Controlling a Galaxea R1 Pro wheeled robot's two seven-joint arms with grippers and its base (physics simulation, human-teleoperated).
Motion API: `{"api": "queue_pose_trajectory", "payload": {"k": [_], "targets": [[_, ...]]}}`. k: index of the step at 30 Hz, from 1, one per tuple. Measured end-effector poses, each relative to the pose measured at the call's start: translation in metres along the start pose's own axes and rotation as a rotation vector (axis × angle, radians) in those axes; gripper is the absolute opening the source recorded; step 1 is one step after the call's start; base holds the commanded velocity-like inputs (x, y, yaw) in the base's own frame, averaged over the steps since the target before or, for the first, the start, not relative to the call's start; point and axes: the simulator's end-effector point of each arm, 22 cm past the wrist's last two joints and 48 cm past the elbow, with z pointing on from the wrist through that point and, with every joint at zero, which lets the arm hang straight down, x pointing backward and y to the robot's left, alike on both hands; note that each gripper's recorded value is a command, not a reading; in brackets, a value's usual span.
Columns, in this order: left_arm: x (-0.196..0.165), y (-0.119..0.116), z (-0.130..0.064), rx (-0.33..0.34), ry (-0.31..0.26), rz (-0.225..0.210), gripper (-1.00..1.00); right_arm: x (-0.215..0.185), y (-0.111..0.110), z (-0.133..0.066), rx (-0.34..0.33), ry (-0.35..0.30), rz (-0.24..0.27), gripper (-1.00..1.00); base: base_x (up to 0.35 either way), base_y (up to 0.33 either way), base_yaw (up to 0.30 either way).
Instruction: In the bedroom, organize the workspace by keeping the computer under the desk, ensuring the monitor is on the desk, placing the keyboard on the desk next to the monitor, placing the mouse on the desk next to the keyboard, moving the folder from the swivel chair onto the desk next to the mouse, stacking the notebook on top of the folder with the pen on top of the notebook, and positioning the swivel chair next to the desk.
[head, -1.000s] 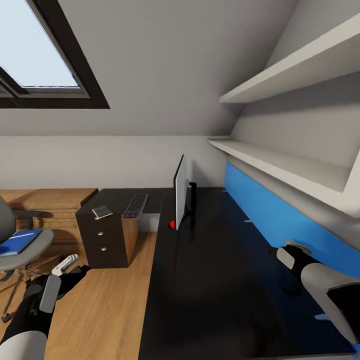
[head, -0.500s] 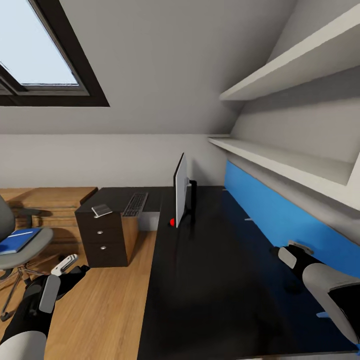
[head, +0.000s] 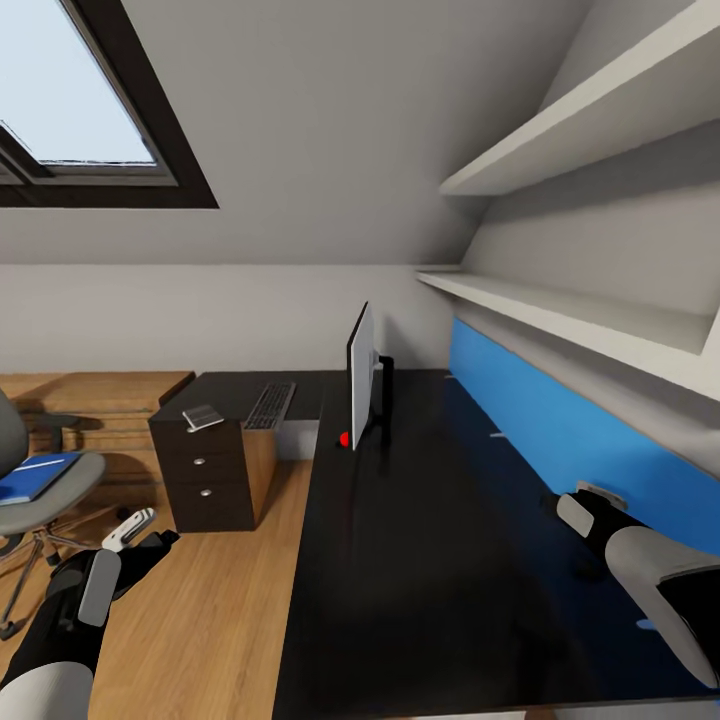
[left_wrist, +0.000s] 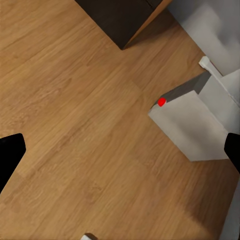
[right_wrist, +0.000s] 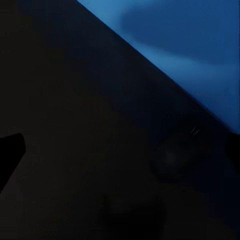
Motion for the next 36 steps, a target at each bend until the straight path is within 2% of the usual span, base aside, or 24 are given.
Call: {"api": "queue_pose_trajectory", "payload": {"k": [11,36], "targets": [[0.010,0.007,0.012,0.000,0.001,0.000,1.00,0.012,-0.002,0.011,0.002,0.002,0.000,1.00,0.000,0.000,0.000],[0.017,0.010,0.016,-0.010,0.017,0.002,1.00,0.013,-0.007,0.014,0.011,0.006,-0.001,1.00,0.000,0.000,0.011]]}}
